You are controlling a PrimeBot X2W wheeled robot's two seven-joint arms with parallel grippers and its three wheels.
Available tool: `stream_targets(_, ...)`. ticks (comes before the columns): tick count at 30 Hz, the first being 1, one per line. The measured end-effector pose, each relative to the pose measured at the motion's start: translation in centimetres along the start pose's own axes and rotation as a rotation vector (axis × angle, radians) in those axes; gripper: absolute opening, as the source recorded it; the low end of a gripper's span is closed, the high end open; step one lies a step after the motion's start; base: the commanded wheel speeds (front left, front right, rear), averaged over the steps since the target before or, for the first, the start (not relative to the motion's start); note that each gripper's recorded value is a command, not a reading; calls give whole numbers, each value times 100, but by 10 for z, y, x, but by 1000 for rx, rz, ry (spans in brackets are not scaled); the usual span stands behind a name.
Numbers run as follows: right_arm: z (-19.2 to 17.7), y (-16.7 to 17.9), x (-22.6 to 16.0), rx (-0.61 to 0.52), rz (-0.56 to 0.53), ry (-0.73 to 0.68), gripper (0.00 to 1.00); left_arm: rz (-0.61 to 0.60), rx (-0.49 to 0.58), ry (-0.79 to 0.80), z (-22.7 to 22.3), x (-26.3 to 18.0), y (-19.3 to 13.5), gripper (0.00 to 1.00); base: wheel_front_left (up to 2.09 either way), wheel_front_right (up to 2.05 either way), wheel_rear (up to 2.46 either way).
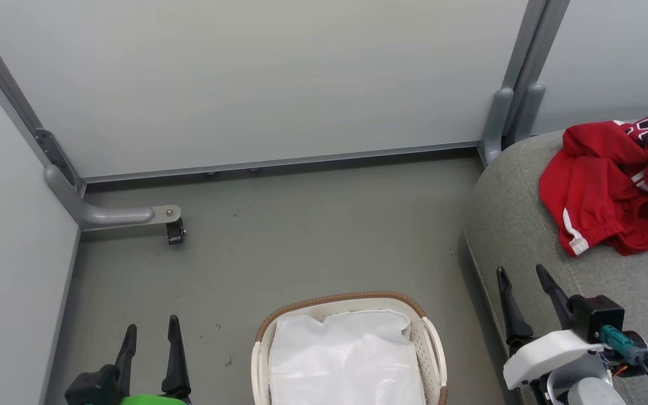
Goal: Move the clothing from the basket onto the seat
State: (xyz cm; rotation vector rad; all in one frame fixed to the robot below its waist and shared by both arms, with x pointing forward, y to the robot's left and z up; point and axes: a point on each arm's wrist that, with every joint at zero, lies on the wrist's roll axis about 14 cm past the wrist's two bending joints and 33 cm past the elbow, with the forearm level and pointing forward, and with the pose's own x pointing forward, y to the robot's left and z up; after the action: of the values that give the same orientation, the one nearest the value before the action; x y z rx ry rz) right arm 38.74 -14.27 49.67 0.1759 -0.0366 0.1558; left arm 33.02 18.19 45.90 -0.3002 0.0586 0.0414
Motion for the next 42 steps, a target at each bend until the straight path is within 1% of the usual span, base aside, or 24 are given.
stream_targets(19,2,3,-2,1,9,-6,100,-16,-17,4,-2,-2,-4,100,0,0,0)
stream_targets(20,1,3,-2,2,9,-3,0,-15,-18,8,-3,-2,-3,0,0,0,0)
stream_targets(25,-18,2,-11,22,-7,59,0,2,-28,48,-15,-5,1,0,0,0,0)
stream_targets(42,-17,-17,-11,317,-107,66,0,69,-291,74,-13,1,13,0,0,0,0)
